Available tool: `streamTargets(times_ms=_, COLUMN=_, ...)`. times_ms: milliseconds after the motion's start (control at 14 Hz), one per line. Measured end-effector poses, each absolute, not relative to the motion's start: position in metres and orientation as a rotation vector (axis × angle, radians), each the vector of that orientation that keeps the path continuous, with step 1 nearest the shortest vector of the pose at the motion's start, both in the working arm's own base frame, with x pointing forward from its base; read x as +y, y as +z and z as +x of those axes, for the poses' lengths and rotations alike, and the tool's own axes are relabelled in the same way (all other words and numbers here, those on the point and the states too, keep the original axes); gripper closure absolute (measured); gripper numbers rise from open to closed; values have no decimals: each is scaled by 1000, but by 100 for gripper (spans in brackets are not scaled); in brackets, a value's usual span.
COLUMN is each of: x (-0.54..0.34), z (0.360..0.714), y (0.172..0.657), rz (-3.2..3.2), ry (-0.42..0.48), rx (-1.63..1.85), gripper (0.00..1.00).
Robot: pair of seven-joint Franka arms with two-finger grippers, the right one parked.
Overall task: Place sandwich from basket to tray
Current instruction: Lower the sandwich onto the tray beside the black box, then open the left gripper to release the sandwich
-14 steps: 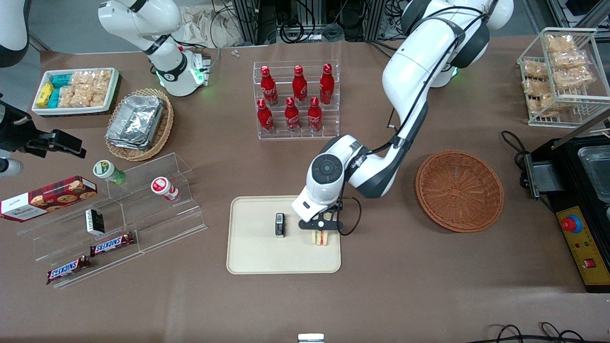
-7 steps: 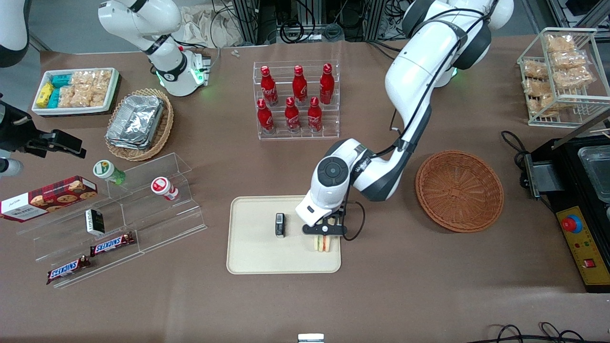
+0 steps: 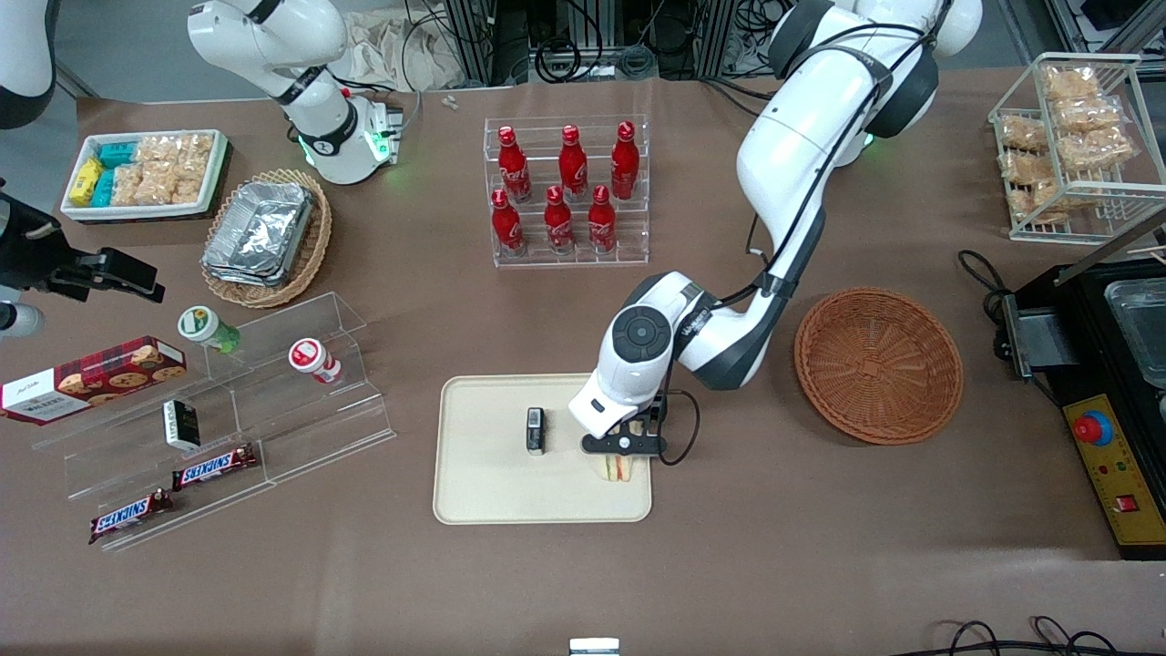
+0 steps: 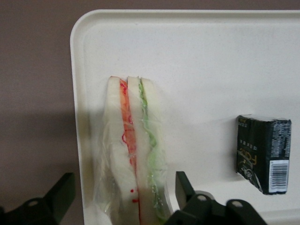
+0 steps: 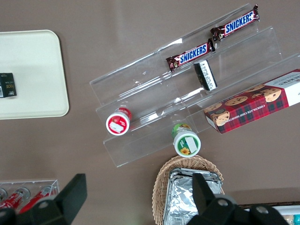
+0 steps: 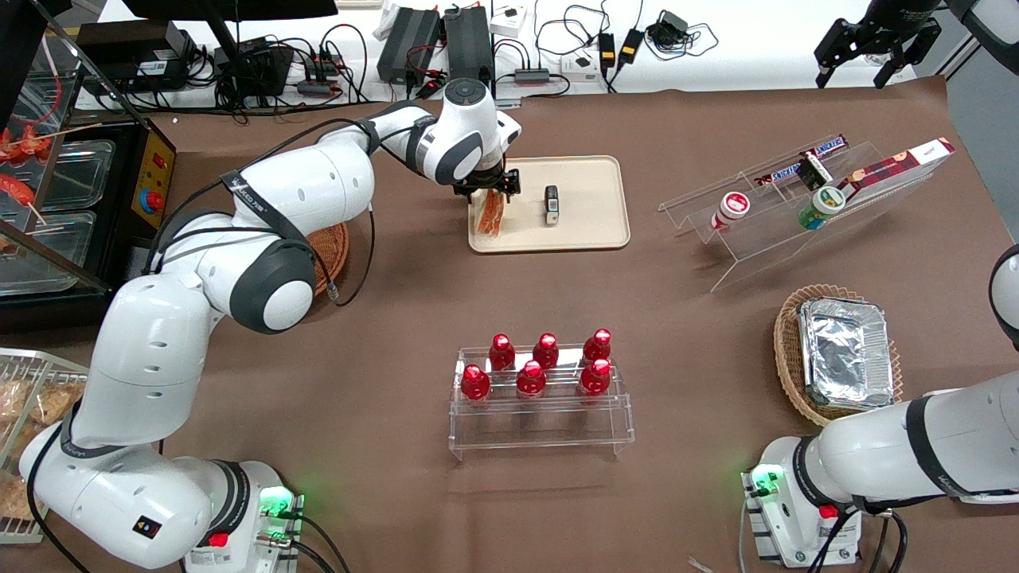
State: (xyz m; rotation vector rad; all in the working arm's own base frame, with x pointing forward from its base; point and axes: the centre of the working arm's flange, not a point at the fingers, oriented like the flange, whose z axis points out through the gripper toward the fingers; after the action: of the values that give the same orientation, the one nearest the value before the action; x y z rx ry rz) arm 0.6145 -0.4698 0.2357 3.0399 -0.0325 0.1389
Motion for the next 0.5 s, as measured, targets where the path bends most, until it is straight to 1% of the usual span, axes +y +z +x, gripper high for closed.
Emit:
streamTargets(times_ms=286, x=-467, z=621, y=249, rz=3028, ry=165, rx=-18, gripper=0)
streamTargets(times_ms=500, x=-461, z=627, y=276, rz=3031, ry=174, rx=5, gripper=0)
